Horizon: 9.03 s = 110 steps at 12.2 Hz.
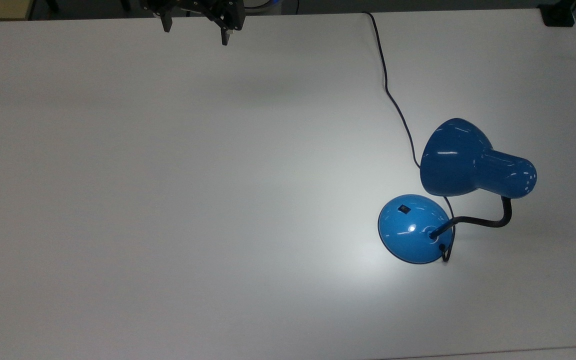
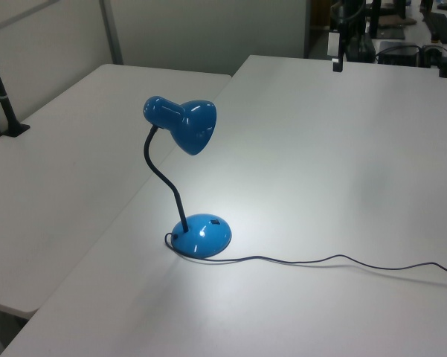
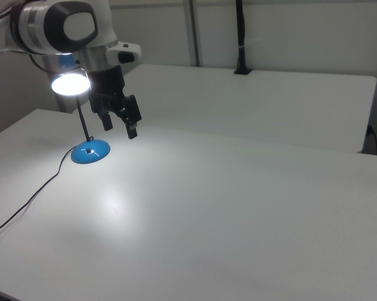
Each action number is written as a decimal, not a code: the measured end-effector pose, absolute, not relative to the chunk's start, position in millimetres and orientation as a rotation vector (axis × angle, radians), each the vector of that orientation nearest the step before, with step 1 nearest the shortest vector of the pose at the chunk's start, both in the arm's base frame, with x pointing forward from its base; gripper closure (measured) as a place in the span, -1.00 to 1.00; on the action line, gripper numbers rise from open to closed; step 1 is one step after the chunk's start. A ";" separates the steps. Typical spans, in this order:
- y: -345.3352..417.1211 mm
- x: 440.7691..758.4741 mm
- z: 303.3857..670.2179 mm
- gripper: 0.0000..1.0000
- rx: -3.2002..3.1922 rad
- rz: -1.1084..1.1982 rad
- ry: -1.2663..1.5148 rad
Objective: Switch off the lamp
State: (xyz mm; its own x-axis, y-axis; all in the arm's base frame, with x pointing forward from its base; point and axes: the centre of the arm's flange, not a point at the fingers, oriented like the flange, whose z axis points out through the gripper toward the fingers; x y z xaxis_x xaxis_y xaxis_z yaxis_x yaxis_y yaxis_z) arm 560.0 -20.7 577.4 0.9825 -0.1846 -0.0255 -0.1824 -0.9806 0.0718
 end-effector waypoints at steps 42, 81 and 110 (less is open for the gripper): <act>243.5 647.2 419.7 0.98 2.919 0.261 1.084; 317.5 668.5 313.4 0.98 2.843 0.591 1.085; -17.1 559.5 587.5 -1.00 3.121 -0.027 -0.079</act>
